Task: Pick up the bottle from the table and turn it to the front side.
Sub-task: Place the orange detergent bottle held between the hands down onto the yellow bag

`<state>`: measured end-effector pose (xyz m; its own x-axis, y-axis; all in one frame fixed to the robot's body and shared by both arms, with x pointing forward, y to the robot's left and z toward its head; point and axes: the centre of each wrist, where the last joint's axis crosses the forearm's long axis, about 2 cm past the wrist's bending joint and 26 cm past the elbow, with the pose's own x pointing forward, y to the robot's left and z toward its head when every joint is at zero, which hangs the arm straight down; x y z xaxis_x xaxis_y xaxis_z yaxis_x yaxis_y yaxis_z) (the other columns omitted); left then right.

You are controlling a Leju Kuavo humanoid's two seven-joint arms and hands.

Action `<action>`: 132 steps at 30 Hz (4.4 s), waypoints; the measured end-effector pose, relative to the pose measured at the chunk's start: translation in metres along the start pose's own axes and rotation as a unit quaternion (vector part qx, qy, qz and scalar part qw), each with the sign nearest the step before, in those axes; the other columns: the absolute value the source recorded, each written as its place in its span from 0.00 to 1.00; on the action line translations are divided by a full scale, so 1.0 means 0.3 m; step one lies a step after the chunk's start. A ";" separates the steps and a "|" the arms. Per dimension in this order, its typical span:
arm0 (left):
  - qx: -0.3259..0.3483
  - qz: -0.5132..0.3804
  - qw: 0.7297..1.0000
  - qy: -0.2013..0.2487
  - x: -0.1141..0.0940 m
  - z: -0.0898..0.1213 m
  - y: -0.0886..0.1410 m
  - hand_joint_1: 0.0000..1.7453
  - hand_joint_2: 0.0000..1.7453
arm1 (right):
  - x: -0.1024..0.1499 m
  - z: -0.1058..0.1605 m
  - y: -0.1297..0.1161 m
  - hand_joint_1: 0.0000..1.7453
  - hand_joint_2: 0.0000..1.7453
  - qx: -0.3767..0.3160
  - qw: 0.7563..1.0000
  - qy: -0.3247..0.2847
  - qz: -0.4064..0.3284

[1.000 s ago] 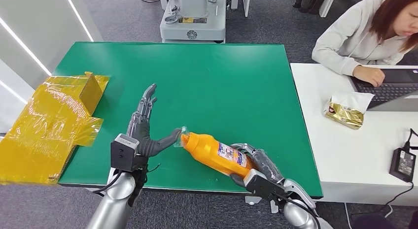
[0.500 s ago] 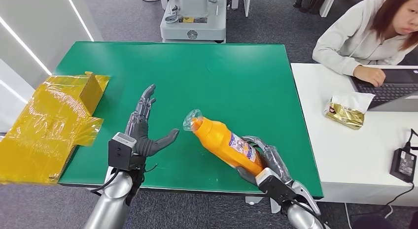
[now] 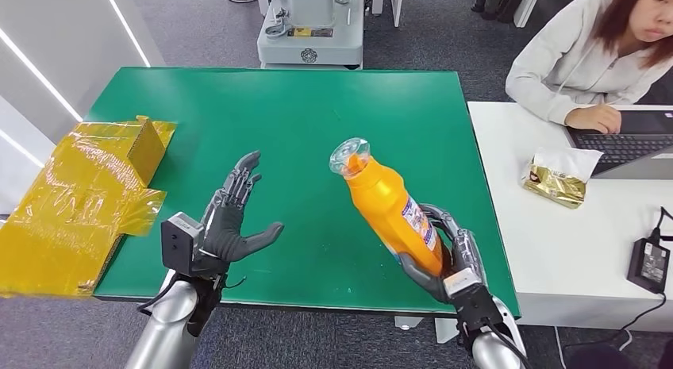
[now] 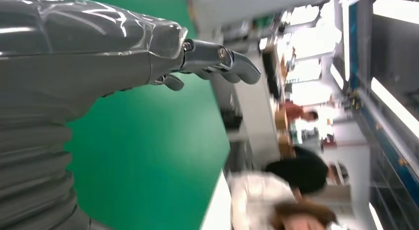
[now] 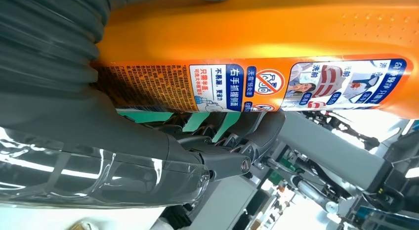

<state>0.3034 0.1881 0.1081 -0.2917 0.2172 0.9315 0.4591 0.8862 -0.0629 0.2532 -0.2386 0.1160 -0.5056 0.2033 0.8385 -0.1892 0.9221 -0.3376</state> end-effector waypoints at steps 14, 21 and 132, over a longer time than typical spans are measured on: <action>-0.124 0.215 0.968 0.031 0.064 -0.329 -0.064 0.00 1.00 | -0.060 -0.260 0.127 1.00 1.00 0.034 0.998 0.011 -0.042; -0.080 0.051 0.995 0.031 0.062 -0.414 -0.123 0.00 1.00 | -0.053 -0.278 0.213 1.00 1.00 0.044 0.997 0.028 -0.055; -0.127 -0.821 0.340 0.440 -0.006 0.065 0.735 0.94 1.00 | 0.066 -0.038 0.209 0.00 1.00 0.084 0.996 -0.013 0.004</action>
<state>0.3888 0.3912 0.0855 -0.0167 -0.7910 -0.6116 0.3734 -0.5724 0.7300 0.2409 -0.1731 0.1163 -0.5292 0.1988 0.8249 -0.3219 0.8524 -0.4120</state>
